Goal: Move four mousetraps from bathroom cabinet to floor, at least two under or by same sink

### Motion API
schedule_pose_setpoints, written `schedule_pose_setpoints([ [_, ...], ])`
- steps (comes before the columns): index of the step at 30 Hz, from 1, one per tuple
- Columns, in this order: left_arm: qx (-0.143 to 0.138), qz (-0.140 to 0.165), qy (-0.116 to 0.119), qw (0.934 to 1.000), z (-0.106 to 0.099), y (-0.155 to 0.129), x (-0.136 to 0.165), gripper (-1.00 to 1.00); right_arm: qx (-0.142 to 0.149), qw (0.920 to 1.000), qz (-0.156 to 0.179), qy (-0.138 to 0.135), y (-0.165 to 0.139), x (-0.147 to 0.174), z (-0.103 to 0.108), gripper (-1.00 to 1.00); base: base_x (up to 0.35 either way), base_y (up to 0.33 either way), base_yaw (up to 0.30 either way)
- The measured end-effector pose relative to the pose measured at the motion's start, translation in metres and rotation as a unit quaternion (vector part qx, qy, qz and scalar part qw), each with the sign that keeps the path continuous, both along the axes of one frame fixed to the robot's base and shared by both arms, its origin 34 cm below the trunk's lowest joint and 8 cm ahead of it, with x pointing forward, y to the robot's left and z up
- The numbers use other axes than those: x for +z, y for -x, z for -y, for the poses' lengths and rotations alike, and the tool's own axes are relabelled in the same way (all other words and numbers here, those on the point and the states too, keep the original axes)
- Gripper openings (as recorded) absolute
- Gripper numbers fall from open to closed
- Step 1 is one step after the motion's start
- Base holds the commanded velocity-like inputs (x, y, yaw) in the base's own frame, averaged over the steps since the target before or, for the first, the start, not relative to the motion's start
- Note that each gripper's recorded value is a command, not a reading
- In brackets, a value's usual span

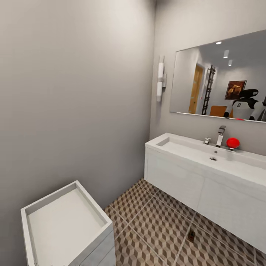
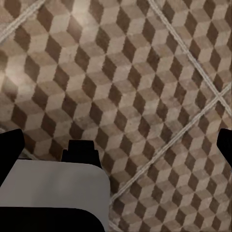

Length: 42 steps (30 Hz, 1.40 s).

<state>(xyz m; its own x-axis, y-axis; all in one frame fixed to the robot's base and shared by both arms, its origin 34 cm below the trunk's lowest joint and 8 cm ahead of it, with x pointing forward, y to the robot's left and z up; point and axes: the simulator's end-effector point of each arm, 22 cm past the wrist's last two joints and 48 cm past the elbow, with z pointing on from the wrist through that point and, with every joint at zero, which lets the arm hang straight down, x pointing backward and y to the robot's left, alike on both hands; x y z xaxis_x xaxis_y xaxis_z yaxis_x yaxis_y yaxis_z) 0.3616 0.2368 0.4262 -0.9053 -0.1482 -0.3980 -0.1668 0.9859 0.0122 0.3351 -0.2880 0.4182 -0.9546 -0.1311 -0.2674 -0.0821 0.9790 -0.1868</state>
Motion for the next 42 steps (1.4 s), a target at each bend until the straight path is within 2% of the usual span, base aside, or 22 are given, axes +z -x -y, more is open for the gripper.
schedule_pose_setpoints([
  [18, 0.000, 0.000, 0.001, 1.0000, 0.0010, 0.0000, 0.0000, 1.00, 0.001, 1.0000, 0.001, -0.002, -0.0007, 0.0001, -0.0042, 1.00, 0.000, 0.000, 0.094],
  [42, 0.001, -0.001, 0.001, 1.0000, 0.0003, 0.0004, -0.0001, 1.00, 0.000, 1.0000, 0.002, -0.001, -0.0011, 0.0002, -0.0032, 1.00, 0.000, 0.000, 0.277],
])
